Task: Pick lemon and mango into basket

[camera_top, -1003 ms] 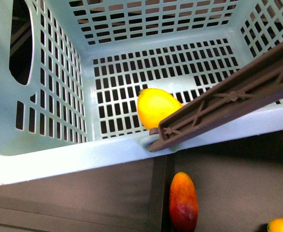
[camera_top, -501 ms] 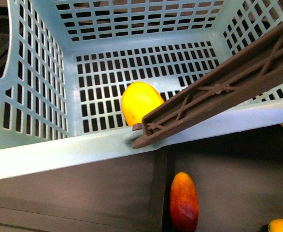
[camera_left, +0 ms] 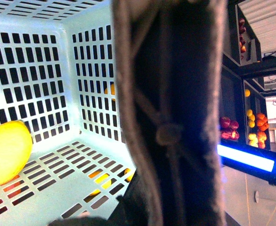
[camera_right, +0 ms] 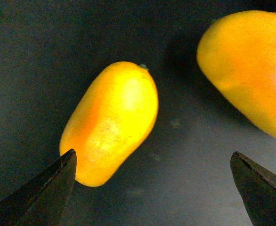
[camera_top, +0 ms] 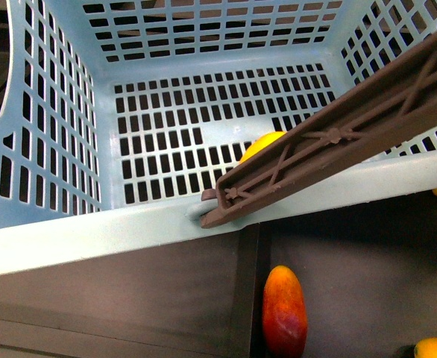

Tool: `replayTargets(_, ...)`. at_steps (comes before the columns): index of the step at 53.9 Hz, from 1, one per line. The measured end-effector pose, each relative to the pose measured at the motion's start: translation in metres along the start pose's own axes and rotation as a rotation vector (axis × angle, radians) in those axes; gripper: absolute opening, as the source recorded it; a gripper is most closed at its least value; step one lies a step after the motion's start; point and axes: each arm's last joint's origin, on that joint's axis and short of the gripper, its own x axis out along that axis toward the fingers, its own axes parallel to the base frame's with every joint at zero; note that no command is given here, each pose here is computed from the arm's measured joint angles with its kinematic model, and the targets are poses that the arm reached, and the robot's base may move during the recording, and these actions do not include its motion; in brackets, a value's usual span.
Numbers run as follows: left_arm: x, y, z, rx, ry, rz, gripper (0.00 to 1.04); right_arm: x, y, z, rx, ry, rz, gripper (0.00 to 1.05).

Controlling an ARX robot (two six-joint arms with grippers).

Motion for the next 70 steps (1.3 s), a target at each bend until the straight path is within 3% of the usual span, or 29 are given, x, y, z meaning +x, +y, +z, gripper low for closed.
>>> replayTargets(22, 0.000, 0.000, 0.000, -0.001, 0.004, -0.003, 0.05, 0.045, 0.043, -0.009, 0.024, 0.023, 0.002, 0.96)
replayTargets(39, 0.000, 0.000, 0.000, 0.000, 0.005, -0.004, 0.05, 0.069, 0.061, -0.015, 0.023, 0.036, -0.024, 0.96)
replayTargets(51, 0.000, 0.000, 0.000, 0.000, 0.004, -0.004, 0.05, 0.076, 0.064, -0.014, 0.016, 0.036, -0.058, 0.67)
replayTargets(59, 0.000, 0.000, 0.000, 0.000, 0.004, -0.003, 0.05, 0.076, 0.062, -0.014, 0.002, 0.032, -0.057, 0.63)
replayTargets(70, 0.000, 0.000, 0.000, 0.000, 0.004, -0.004, 0.05, 0.047, 0.045, -0.001, -0.171, 0.017, 0.016, 0.63)
